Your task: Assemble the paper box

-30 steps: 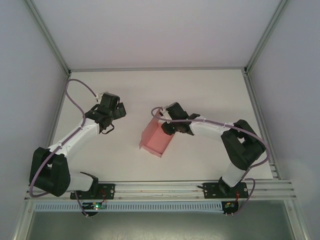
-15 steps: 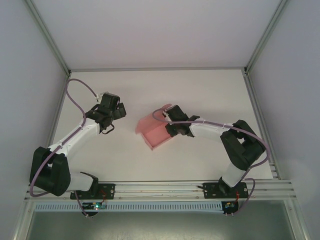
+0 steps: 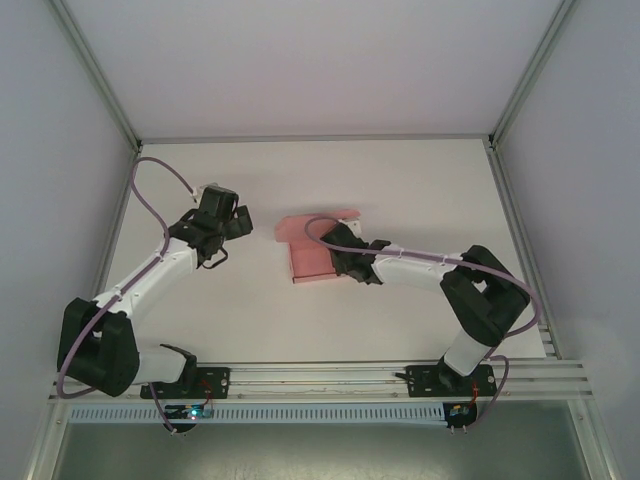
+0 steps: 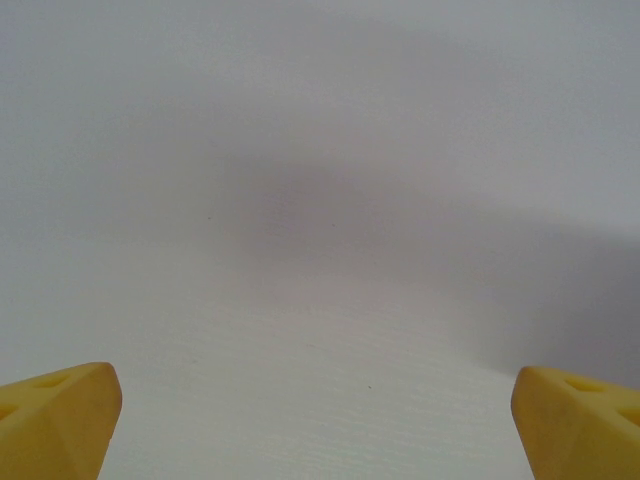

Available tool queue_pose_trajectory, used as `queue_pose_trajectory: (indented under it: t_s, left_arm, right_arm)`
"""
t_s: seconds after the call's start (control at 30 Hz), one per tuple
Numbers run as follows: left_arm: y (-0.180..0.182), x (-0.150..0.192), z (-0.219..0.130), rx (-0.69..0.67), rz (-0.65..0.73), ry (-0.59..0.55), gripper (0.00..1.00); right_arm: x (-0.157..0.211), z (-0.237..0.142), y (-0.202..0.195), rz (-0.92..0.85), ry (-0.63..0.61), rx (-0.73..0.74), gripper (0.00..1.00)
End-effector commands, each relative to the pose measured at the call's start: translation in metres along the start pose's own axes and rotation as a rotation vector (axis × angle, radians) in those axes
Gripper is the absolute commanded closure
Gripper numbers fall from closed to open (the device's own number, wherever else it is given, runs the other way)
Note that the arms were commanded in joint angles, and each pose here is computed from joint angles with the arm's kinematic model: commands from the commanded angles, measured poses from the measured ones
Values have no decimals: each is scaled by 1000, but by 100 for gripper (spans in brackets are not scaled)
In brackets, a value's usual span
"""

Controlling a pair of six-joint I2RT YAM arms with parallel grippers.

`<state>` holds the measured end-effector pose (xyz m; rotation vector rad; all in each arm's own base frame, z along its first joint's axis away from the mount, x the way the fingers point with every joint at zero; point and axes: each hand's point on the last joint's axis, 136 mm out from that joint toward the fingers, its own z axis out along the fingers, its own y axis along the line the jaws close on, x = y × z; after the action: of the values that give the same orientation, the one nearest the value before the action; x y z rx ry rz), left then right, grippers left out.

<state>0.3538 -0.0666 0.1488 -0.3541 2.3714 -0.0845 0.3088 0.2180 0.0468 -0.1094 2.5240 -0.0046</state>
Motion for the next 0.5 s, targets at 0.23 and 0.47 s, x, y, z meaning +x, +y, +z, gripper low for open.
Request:
queue_pose_trajectory:
  t_s: [0.23, 0.47]
  left_arm:
    - [-74, 23, -28, 500, 330, -20, 0]
    - [-107, 41, -53, 759, 635, -127, 0]
  right_arm:
    - [-31, -40, -14, 111, -151, -29, 58]
    - [-59, -71, -20, -203, -304, -172, 28]
